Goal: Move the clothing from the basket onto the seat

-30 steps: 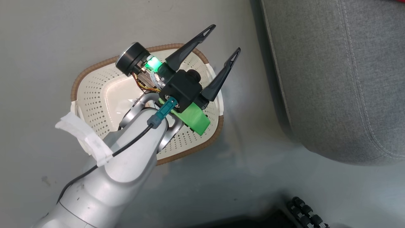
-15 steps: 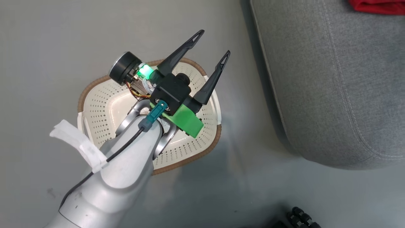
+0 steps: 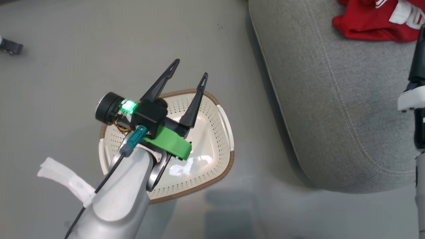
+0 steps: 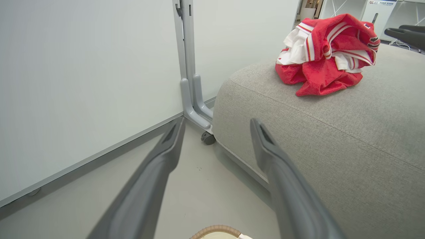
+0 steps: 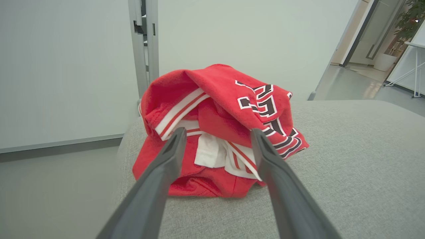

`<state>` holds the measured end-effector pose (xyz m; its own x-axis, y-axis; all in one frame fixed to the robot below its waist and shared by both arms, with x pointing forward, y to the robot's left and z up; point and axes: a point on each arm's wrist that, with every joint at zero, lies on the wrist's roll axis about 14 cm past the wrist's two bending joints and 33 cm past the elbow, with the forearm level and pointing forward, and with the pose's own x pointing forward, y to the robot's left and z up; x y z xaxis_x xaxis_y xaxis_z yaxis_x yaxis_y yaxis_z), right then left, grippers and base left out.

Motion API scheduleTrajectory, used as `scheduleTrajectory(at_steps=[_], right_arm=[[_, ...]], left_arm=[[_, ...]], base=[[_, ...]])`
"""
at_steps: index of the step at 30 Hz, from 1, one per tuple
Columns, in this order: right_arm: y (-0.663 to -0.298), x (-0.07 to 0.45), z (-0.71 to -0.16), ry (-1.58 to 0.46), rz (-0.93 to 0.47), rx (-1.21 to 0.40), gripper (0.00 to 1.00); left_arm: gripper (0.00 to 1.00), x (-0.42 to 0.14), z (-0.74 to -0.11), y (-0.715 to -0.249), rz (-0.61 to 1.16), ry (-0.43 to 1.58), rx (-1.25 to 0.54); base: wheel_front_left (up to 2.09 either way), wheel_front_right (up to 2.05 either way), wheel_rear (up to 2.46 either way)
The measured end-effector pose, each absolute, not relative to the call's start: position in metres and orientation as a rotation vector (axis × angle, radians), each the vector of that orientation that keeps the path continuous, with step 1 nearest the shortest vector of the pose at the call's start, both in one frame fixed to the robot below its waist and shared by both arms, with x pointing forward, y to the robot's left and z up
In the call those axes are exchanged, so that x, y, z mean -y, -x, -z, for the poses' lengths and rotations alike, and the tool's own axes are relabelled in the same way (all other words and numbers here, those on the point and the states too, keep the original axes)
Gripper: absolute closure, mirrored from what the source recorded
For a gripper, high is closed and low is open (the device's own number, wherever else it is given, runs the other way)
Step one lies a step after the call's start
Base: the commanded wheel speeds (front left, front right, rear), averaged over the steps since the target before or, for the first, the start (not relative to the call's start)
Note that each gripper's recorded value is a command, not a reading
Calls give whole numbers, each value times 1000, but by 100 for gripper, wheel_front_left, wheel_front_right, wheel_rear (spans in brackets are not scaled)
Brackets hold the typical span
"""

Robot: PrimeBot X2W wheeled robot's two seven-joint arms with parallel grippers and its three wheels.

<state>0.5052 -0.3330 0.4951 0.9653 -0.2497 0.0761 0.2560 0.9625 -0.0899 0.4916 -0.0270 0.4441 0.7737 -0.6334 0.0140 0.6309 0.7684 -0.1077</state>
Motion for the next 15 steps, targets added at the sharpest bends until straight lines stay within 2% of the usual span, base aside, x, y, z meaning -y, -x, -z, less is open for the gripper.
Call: scheduleTrajectory(at_steps=[15], right_arm=[[-500, 203, -526, -34, -33, 177, 0]], left_arm=[[0, -78, -480, -475, 348, 119, 28]], base=[[0, 0, 0]])
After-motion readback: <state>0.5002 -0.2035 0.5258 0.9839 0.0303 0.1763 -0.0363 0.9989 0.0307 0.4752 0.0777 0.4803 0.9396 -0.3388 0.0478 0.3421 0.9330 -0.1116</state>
